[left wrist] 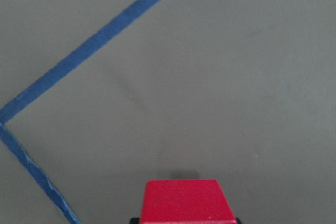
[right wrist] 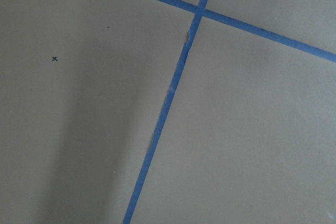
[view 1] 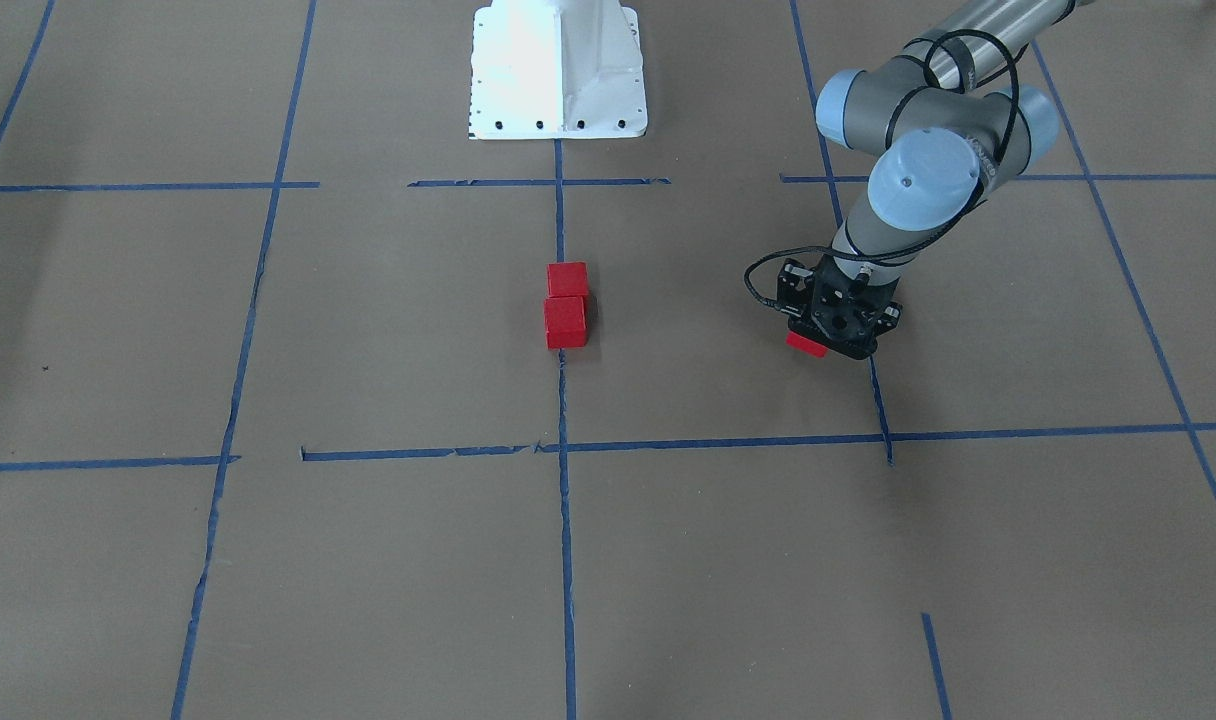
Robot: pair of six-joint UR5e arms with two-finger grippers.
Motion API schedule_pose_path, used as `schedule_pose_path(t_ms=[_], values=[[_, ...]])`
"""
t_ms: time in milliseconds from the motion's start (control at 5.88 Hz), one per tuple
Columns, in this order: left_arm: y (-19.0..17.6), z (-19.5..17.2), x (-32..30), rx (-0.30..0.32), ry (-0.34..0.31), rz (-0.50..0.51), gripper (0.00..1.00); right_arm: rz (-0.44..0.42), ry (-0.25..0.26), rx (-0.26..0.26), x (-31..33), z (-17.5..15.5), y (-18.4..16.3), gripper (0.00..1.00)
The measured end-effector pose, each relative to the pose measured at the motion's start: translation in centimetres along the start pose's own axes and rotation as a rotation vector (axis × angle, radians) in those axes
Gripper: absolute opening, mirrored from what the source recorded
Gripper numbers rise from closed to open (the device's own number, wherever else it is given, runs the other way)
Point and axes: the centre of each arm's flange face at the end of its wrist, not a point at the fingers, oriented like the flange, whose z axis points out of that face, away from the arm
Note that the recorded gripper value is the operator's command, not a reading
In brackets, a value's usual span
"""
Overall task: Form red blocks into L shape at center
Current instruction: 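Carry the cube with the left gripper toward the stacked pair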
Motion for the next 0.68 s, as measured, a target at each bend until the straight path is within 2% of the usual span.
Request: schedule_pose_path(t_ms=[340,510,680], values=[[0.3,-3.6,6.0,0.085,0.067,-0.502,0.05,-0.001,0.001,0.002,-0.1,-0.1,-0.1,1.0],[1.3,-3.2,10.2,0.126,0.088,-0.726,0.03,-0.002,0.001,0.003,-0.1,-0.2,-0.2,1.0],[1.9,-2.8,13.6,0.145,0.111,-0.888,0.03,-0.003,0.001,0.003,-0.1,-0.2,-0.2,1.0]])
